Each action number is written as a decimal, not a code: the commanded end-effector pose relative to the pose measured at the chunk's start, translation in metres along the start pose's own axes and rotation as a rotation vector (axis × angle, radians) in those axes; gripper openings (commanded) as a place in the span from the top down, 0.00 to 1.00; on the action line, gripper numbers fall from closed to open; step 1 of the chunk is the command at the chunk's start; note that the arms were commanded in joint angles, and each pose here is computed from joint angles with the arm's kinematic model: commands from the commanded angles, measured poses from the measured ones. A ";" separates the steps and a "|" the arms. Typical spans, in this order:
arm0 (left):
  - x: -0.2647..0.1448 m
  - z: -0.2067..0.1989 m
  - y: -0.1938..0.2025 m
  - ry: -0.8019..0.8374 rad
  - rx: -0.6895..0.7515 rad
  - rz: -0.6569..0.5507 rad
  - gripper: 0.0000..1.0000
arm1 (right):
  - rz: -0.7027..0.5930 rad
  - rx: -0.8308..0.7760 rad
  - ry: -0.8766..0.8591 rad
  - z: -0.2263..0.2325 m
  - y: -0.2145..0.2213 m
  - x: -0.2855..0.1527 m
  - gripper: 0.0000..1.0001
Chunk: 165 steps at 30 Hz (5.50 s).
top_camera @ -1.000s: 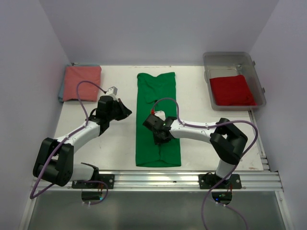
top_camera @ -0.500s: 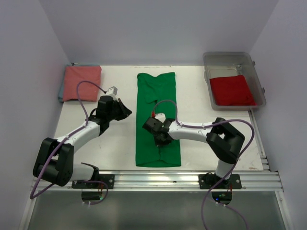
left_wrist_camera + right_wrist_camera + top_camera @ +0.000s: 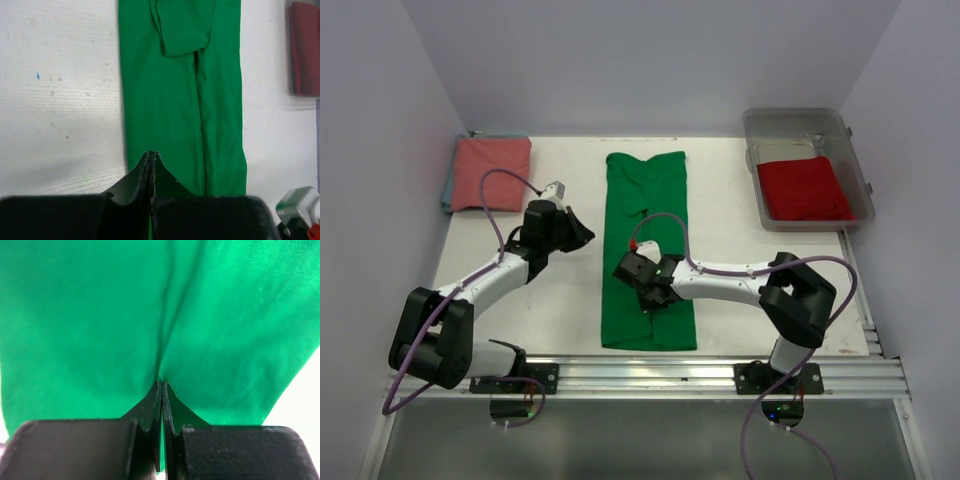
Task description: Fold and stack the t-shirts
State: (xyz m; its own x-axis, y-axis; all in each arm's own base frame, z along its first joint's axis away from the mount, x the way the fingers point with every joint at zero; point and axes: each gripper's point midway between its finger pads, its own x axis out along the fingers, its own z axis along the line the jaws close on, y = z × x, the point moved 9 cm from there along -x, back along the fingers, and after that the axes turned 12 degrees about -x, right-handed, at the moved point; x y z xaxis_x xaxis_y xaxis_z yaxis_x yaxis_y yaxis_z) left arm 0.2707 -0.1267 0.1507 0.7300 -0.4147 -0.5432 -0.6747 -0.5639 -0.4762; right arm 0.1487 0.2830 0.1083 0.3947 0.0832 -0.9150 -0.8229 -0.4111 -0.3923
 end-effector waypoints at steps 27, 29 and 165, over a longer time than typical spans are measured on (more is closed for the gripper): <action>-0.047 -0.026 0.008 0.006 0.101 0.113 1.00 | -0.285 0.114 -0.140 -0.022 -0.003 -0.097 0.40; -0.063 -0.017 0.032 -0.031 0.100 0.238 0.96 | -0.273 0.131 -0.095 -0.033 0.011 -0.092 0.37; 0.030 0.025 0.029 0.230 -0.040 0.363 0.12 | -0.357 0.558 -0.308 -0.145 -0.056 0.027 0.36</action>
State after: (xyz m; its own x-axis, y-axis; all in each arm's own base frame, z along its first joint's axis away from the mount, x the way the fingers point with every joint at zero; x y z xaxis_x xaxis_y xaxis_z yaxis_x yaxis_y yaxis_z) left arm 0.2757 -0.1328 0.1114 0.5133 -0.6838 -0.5186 -0.8582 -0.4034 -0.3176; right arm 0.2655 0.1693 0.1079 0.5870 0.3332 -0.7379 -0.8052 0.1450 -0.5750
